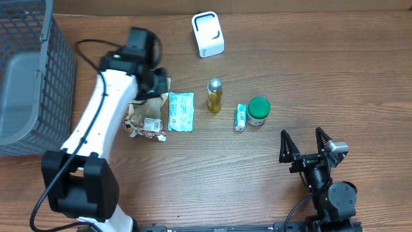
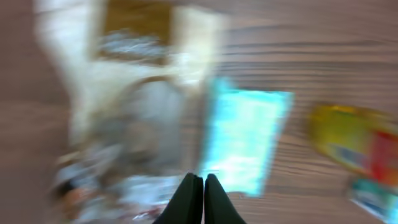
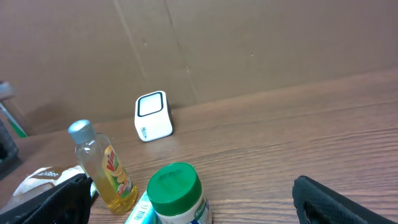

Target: Scan the item barcode

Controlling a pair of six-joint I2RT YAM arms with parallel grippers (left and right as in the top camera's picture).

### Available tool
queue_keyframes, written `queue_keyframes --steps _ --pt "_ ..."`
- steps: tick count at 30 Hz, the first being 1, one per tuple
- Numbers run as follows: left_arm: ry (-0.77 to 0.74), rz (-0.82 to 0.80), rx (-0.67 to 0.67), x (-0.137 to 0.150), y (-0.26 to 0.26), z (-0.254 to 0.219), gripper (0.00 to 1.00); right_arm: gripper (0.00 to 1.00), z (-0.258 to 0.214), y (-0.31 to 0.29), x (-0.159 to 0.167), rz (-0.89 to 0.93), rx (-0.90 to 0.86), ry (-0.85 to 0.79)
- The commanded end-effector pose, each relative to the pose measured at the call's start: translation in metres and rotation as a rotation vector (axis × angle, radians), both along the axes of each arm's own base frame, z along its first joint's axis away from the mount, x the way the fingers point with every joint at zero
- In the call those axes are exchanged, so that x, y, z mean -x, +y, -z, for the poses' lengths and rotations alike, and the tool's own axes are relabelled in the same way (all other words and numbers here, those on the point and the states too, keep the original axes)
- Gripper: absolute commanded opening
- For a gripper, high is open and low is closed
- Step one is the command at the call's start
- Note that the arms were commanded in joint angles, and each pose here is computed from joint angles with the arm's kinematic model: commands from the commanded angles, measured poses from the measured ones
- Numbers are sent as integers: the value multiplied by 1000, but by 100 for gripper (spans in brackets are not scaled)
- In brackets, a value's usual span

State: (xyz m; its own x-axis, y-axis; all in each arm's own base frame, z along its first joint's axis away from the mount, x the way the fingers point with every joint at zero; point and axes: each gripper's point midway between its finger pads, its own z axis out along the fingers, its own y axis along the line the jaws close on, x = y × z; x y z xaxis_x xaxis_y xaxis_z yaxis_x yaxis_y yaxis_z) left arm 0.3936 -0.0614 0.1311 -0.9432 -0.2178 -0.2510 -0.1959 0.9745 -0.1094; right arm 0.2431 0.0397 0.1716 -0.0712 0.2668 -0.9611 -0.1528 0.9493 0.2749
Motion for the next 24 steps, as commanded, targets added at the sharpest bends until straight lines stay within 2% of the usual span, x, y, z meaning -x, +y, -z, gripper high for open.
queue_keyframes --steps 1,6,9,12,24 --pt "51 -135 -154 7 62 9 7 100 2 -1 0 1 6 -3" --pt "75 -197 -154 13 87 14 8 100 2 -1 0 1 6 -3" --pt "78 -213 -153 13 92 14 20 100 2 -1 0 1 6 -3" --pt "84 -213 -152 15 92 15 100 100 2 -1 0 1 6 -3" --pt "83 -213 -151 15 92 15 100 100 2 -1 0 1 6 -3"
